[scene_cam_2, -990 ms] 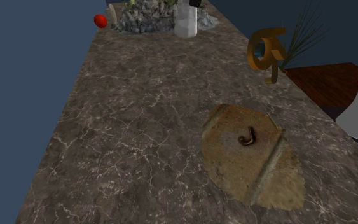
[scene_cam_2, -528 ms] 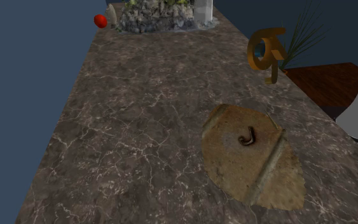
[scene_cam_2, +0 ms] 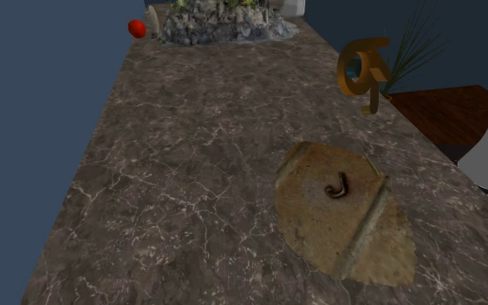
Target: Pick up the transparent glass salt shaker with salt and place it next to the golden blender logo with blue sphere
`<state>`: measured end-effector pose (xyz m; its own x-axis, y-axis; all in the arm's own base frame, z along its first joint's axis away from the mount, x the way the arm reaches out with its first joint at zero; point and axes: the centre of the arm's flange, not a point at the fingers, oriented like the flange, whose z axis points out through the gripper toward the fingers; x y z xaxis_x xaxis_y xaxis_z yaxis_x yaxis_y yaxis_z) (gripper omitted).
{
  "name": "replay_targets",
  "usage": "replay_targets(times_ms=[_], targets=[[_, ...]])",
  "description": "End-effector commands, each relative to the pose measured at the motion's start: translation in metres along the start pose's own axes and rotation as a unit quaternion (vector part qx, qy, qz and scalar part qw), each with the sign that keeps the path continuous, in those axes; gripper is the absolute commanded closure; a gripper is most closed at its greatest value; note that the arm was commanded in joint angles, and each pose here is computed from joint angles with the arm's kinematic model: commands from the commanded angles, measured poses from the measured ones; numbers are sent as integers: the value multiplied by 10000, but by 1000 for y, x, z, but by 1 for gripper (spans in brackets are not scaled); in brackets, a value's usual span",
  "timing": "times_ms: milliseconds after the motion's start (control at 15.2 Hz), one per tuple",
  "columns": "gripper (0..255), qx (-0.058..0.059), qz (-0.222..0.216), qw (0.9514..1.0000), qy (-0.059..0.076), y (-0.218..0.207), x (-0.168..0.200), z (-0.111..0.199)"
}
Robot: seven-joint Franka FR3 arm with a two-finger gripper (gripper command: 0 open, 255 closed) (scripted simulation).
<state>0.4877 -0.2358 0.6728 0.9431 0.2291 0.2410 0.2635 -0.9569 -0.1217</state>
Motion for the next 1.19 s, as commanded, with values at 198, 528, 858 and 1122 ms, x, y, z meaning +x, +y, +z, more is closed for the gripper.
replay_targets(times_ms=[198,528,858,1122], targets=[[255,0,-9,10000,2,33,-27,-2],[255,0,-9,10000,2,37,-33,24],[255,0,-9,10000,2,40,-40,49],[255,0,-9,10000,2,42,-45,69]])
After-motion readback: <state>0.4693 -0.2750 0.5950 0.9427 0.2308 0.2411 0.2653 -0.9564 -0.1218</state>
